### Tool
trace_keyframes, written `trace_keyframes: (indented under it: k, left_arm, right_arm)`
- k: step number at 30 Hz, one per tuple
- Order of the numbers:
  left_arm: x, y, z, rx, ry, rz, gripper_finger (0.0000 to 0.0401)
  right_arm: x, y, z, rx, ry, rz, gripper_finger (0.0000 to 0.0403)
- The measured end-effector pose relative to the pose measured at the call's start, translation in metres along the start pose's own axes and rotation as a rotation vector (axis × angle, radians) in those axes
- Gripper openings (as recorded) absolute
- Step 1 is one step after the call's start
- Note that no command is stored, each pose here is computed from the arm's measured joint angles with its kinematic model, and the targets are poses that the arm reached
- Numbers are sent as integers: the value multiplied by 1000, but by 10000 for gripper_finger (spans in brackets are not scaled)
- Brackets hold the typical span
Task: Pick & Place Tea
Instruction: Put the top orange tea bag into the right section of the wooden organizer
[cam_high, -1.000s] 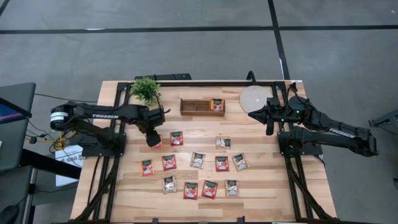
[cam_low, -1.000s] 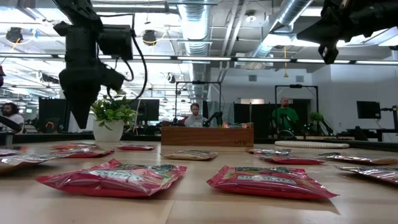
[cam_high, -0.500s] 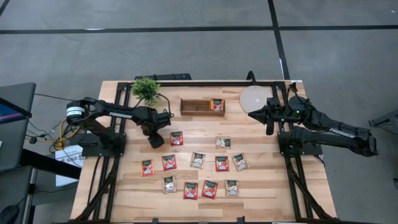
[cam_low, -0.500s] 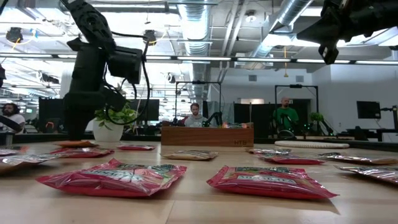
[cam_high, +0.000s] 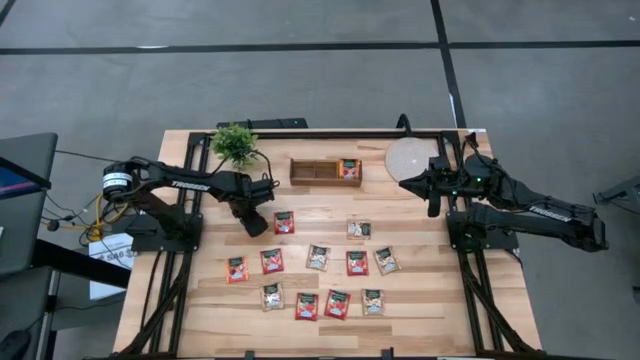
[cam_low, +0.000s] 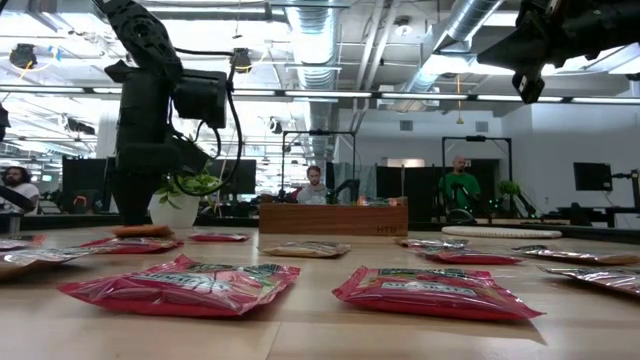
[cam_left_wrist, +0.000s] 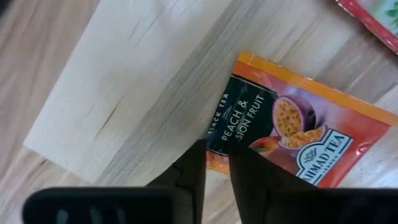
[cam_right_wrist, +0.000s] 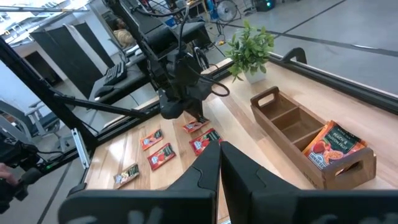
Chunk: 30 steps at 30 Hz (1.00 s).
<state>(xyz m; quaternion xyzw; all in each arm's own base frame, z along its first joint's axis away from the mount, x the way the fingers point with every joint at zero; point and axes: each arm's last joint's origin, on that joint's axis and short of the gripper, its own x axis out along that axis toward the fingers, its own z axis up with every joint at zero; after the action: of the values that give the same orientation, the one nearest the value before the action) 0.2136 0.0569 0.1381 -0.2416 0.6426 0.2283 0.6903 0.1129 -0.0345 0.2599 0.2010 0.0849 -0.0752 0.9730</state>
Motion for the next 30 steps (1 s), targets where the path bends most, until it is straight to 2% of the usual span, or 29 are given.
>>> trace_keyframes:
  k: [7, 17, 21, 30]
  left_arm:
    - [0, 0, 0, -24, 0, 3, 27]
    - [-8, 1, -3, -48, 1, 7, 22]
    - [-30, -1, 0, -47, -45, -8, 13]
    - [-99, -8, 15, -41, -273, -105, 0]
  right_arm:
    - [0, 0, 0, 0, 0, 0, 5]
    - [0, 0, 0, 1, 0, 0, 5]
    - [0, 0, 0, 2, 0, 0, 5]
    - [0, 0, 0, 2, 0, 0, 5]
